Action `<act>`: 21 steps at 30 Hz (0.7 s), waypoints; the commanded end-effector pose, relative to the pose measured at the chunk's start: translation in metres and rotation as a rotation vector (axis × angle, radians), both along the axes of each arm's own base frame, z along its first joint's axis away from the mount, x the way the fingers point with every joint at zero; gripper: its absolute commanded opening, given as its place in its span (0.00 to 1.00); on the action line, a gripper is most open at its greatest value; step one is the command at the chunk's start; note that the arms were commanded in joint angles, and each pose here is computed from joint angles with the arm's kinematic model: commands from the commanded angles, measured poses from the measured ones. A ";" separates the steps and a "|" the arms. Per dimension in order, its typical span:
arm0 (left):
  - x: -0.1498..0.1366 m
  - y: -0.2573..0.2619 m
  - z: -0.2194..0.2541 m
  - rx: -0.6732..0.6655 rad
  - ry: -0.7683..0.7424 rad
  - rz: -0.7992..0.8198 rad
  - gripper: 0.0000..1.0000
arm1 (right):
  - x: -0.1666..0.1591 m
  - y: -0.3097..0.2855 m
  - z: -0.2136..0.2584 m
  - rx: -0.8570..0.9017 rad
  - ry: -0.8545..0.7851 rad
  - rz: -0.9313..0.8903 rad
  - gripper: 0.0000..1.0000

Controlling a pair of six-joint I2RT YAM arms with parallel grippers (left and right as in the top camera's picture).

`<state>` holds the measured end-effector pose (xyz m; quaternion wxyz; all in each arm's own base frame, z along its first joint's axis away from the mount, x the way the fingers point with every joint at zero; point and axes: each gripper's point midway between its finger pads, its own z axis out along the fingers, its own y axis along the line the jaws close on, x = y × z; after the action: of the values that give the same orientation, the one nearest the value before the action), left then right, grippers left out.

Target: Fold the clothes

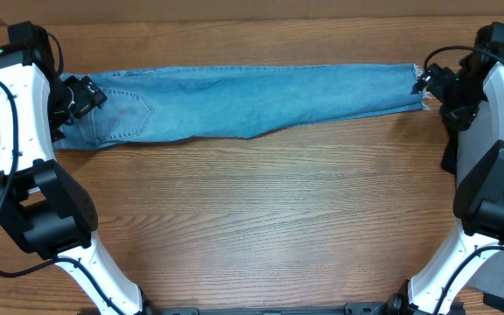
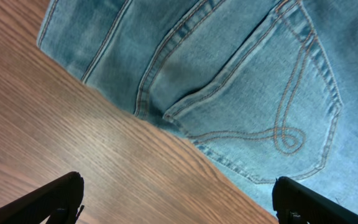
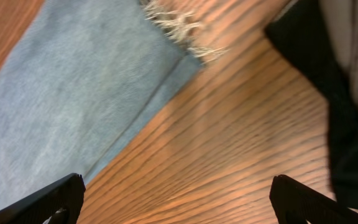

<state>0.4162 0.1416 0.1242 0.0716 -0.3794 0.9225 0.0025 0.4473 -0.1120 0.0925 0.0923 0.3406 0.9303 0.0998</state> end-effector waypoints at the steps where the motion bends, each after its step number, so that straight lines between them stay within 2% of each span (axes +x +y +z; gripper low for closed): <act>1: 0.004 -0.002 -0.006 -0.011 -0.002 -0.014 1.00 | 0.007 0.001 0.015 -0.026 -0.040 -0.002 1.00; 9: 0.012 -0.002 -0.005 -0.015 -0.036 -0.062 1.00 | 0.009 0.000 0.016 -0.030 -0.051 -0.002 1.00; 10: 0.009 -0.003 -0.005 -0.015 -0.025 -0.138 0.96 | 0.009 0.000 0.016 -0.030 -0.051 -0.002 1.00; 11: 0.007 -0.002 -0.003 -0.005 -0.016 -0.171 0.72 | 0.009 0.000 0.016 -0.030 -0.051 -0.002 1.00; 12: 0.001 0.000 0.000 0.004 0.006 -0.166 0.58 | 0.009 0.000 0.016 -0.030 -0.051 -0.002 1.00; 13: -0.004 0.004 0.005 0.015 0.024 -0.160 0.49 | 0.009 0.000 0.016 -0.030 -0.051 -0.002 1.00; 15: -0.015 0.016 0.015 0.070 0.065 -0.141 0.43 | 0.009 0.000 0.016 -0.030 -0.051 -0.002 1.00; 17: -0.033 0.039 0.032 0.179 0.118 -0.060 0.38 | 0.009 0.000 0.016 -0.030 -0.051 -0.002 1.00; 18: -0.040 0.050 0.042 0.222 0.120 -0.027 0.33 | 0.009 0.000 0.016 -0.030 -0.051 -0.002 1.00; 21: -0.045 0.069 0.054 0.251 0.084 0.013 0.38 | 0.009 0.000 0.016 -0.029 -0.051 -0.002 1.00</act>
<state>0.3836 0.1673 0.1438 0.0341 -0.3395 0.9372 0.0718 0.4520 -0.1092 0.0932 0.0999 0.3378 0.9307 0.0985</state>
